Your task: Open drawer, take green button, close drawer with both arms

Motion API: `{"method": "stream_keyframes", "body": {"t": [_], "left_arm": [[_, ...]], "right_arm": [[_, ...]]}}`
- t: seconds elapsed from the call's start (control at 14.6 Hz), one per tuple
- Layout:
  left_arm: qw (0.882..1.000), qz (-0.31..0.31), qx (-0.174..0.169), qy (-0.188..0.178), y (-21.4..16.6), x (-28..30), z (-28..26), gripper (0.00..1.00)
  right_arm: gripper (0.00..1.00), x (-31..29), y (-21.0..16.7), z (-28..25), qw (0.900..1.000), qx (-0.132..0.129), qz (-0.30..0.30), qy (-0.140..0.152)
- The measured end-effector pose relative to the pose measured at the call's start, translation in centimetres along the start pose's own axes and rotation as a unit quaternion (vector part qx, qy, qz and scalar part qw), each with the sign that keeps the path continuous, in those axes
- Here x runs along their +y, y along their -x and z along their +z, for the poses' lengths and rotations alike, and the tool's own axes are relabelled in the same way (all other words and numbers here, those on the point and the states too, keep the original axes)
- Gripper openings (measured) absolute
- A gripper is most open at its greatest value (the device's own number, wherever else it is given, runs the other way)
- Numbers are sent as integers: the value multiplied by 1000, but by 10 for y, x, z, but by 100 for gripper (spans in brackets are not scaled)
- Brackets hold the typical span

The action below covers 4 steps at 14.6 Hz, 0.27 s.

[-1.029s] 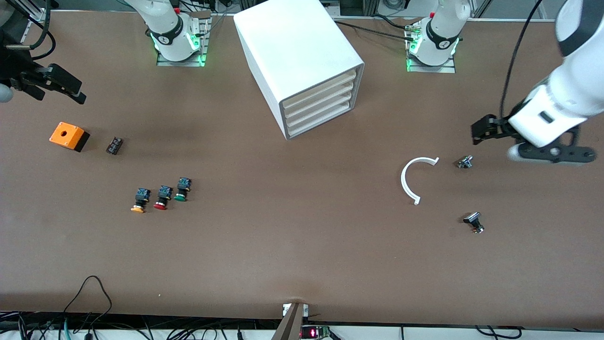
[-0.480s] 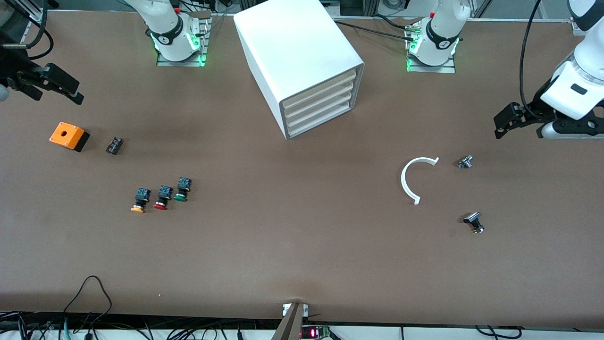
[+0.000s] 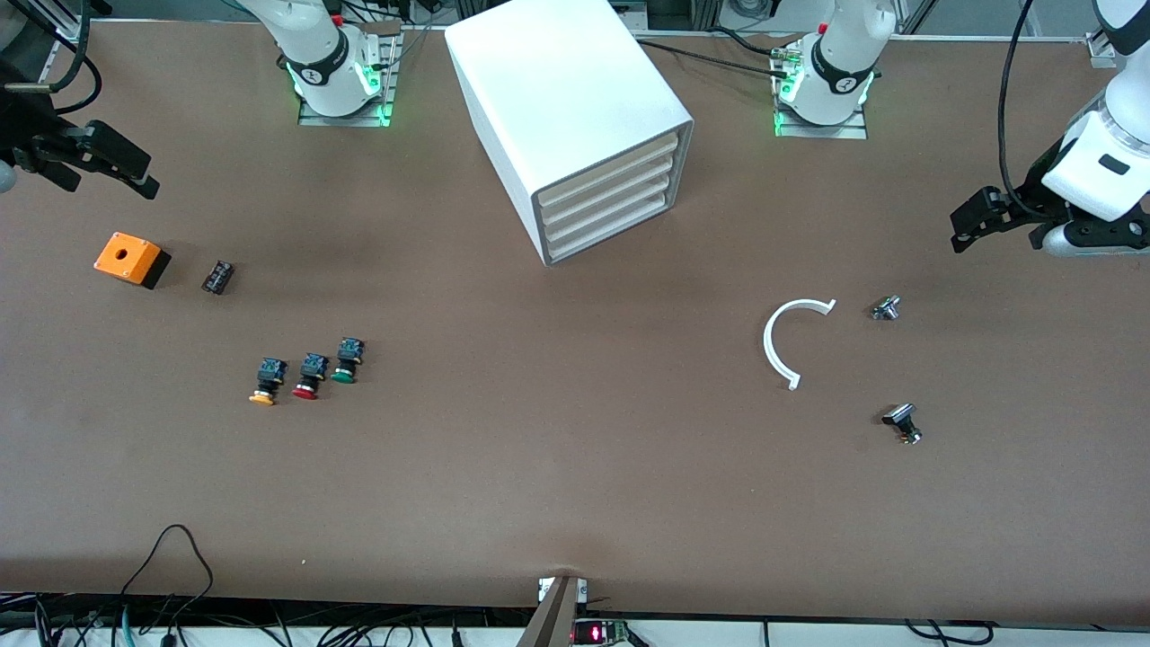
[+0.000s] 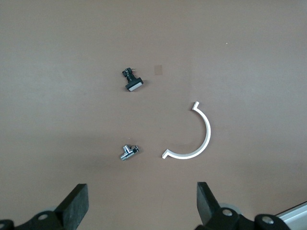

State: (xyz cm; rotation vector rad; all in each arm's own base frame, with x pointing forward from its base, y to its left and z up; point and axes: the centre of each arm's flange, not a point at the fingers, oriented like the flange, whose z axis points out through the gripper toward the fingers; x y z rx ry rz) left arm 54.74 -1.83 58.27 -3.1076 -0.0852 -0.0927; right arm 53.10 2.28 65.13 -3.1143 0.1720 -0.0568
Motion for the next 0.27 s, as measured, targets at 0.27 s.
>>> {"method": "stream_keyframes", "body": {"t": [0.27], "left_arm": [[1000,0,0,0,-2,0,0,100]], "right_arm": [[100,0,0,0,1000,0,0,0]]}}
